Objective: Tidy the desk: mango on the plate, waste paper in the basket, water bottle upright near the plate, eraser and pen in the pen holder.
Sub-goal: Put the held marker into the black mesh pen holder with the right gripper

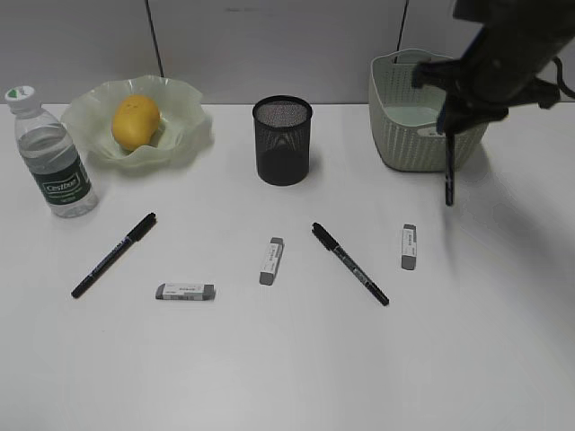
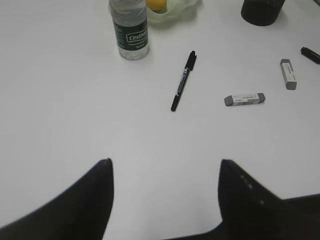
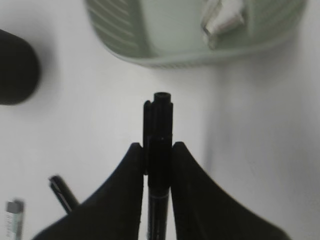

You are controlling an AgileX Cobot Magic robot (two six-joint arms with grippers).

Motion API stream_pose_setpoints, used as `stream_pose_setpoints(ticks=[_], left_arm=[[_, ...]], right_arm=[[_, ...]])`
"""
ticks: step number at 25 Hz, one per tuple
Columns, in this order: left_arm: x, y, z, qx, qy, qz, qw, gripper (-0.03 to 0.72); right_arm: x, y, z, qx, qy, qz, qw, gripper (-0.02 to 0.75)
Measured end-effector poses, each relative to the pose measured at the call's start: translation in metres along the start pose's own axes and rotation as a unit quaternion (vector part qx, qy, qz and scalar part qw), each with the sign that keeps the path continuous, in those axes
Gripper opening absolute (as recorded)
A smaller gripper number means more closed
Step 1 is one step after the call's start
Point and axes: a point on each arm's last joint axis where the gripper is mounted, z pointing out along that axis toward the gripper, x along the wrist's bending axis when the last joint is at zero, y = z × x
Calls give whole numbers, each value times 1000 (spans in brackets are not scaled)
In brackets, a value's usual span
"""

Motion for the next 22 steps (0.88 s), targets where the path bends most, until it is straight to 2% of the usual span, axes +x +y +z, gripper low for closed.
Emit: stream_pose_setpoints(ticks=[3,6,9,14,16,18,22], left_arm=[[0,0,0,0,0,0,1000,498],[0,0,0,0,0,0,1000,498],[0,0,0,0,0,0,1000,498],[0,0,0,0,0,0,1000,498],[0,0,0,0,0,0,1000,498],[0,0,0,0,0,0,1000,498],[0,0,0,0,0,0,1000,498]], right_arm=[[31,15,-16,-66,39,-28,997,142],[61,27,-30,-145,84,-49,985,142],[87,34,-41,-233,132,-66,961,142],[120,38,-50,-342,191,-97,915,142],[128,37,-43,-365,204,-106,902,141],[133,34,-29,-368,210,-111,899,141],[136,25,10,-351,204,-124,905,141]])
